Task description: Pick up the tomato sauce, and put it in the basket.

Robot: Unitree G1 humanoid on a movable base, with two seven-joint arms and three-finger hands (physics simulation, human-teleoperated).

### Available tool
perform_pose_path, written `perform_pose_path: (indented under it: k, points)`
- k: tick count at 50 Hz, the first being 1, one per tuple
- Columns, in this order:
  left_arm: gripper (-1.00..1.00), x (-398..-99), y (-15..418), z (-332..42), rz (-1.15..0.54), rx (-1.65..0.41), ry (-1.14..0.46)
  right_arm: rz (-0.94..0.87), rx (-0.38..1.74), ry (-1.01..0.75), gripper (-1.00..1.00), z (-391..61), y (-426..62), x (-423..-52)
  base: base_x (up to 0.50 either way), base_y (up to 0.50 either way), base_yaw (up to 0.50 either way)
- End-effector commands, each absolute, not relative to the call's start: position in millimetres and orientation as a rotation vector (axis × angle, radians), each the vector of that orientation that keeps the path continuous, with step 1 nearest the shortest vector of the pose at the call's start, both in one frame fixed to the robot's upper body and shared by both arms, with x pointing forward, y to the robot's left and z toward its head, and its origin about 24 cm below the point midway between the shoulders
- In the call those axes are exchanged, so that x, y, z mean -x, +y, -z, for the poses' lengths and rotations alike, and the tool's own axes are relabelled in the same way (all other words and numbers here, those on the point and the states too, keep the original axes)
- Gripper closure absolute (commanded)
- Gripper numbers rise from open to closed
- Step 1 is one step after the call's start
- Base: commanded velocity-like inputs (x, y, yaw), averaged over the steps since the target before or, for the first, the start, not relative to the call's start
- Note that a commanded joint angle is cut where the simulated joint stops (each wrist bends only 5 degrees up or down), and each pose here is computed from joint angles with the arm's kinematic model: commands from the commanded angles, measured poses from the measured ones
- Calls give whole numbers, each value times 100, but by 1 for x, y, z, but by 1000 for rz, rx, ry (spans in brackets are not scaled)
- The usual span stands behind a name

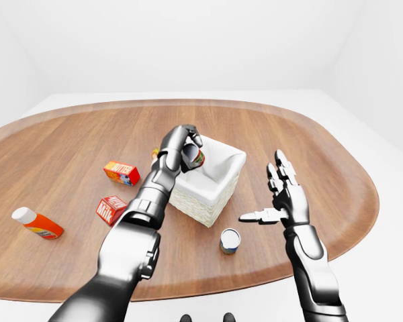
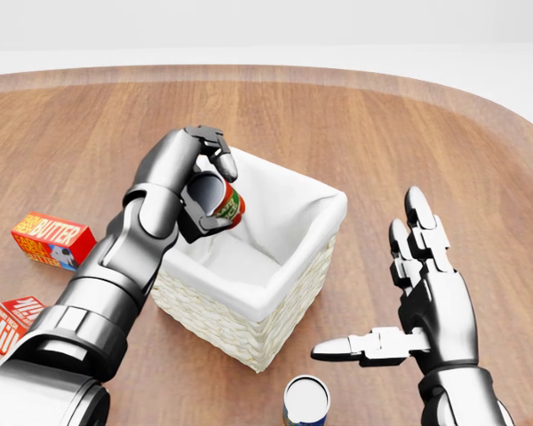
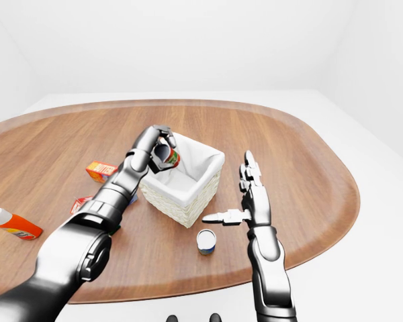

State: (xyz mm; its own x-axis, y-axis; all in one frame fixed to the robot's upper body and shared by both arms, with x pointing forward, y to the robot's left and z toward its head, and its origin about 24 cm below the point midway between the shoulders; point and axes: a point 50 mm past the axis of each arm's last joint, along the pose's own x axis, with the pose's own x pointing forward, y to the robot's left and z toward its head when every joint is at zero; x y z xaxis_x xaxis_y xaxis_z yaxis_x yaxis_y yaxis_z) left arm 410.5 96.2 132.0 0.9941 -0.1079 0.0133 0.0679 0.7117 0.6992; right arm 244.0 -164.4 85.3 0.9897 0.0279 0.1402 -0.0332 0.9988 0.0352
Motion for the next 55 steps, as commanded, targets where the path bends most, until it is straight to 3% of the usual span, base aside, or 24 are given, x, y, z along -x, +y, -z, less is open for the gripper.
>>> perform_pose_path:
  k: [1,27,28,29,30,55]
  points:
    - [100,-411,96,-125,80,-757,-38,-31,-38,-136,-100,-84,-164,-245,0,0,0]
    - [100,-408,91,-116,86,-769,-13,-33,-37,-137,-100,-84,-164,-244,0,0,0]
    - [78,-408,91,-117,86,-767,-14,-33,-36,-137,-100,-85,-164,-244,0,0,0]
    - [-51,-409,91,-118,83,-770,-19,-33,-36,-132,-100,-83,-164,-244,0,0,0]
    - [-100,-409,91,-118,83,-768,-16,-34,-36,-130,-100,-83,-164,-244,0,0,0]
    - [-100,-410,96,-123,71,-725,-34,-34,-36,-135,-100,-84,-163,-243,0,0,0]
